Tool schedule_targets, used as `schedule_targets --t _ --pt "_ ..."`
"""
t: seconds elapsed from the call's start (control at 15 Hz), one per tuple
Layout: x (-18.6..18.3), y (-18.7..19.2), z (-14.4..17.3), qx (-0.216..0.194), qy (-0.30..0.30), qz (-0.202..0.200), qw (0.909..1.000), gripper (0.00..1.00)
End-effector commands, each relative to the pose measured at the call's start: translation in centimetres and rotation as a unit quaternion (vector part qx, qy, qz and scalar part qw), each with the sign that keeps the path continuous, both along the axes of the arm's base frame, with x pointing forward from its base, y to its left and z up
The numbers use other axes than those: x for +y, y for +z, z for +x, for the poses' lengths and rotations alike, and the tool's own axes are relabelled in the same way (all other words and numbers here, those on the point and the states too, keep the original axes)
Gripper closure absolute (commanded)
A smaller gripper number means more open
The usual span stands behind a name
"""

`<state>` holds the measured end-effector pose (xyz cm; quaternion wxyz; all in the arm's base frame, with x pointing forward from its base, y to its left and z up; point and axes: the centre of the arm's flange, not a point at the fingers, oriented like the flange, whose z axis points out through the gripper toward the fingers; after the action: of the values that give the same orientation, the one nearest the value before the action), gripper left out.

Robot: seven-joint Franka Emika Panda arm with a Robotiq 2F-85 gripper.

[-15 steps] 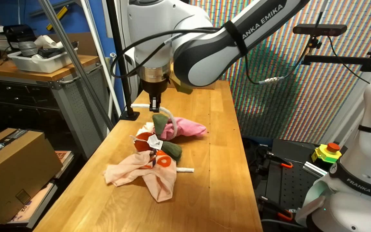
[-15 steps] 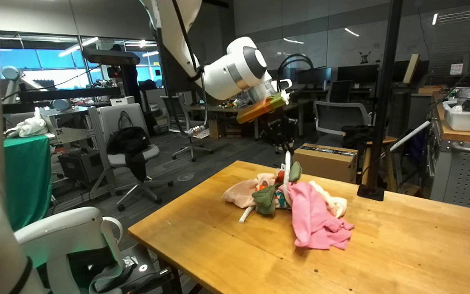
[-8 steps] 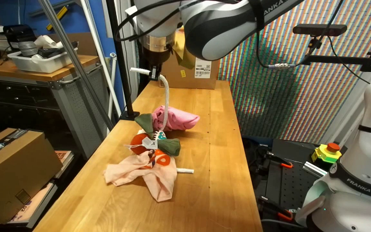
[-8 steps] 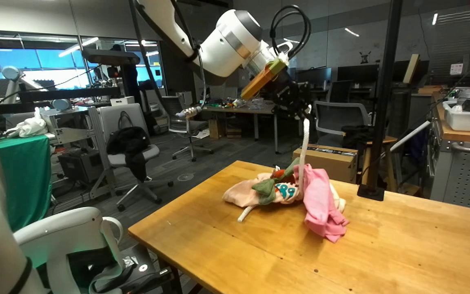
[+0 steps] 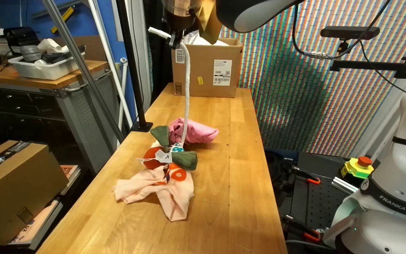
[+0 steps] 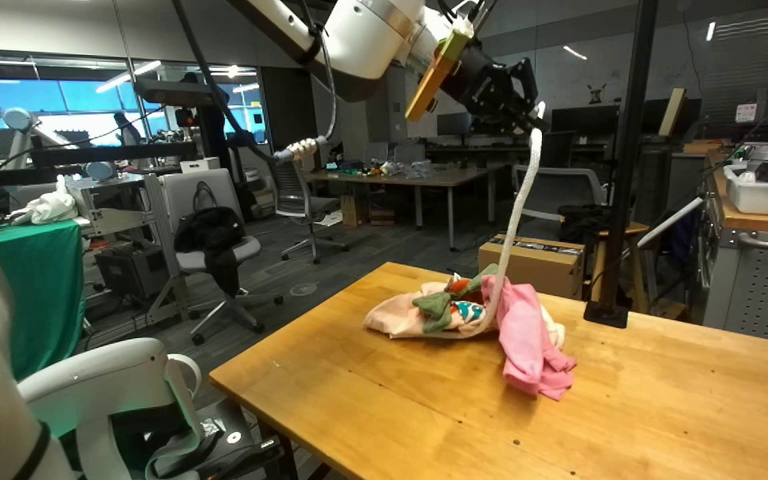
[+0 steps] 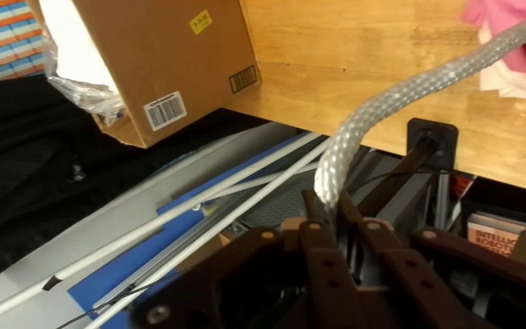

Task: Separate the objects on the table.

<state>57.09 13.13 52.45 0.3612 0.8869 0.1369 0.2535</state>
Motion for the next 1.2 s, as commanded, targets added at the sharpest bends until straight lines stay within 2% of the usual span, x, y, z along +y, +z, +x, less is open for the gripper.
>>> schedule_targets --t 0.0,0.27,0.53,0.87,1.13 --pt "-1.4 4.7 -0.9 -0.066 -0.039 -0.029 0.9966 0.97" --pt "-3.1 8.9 -1.5 -0.129 -0.068 -0.050 0.9880 0.97" --pt "-4.7 13.2 -2.3 -0.196 -0.095 -0.057 0.9743 0.97" --pt "-7.8 18.0 -2.8 -0.280 -0.150 -0.058 0.9465 0.97" --pt "-11.2 20.0 -2.6 -0.323 -0.196 -0.062 0.9239 0.97"
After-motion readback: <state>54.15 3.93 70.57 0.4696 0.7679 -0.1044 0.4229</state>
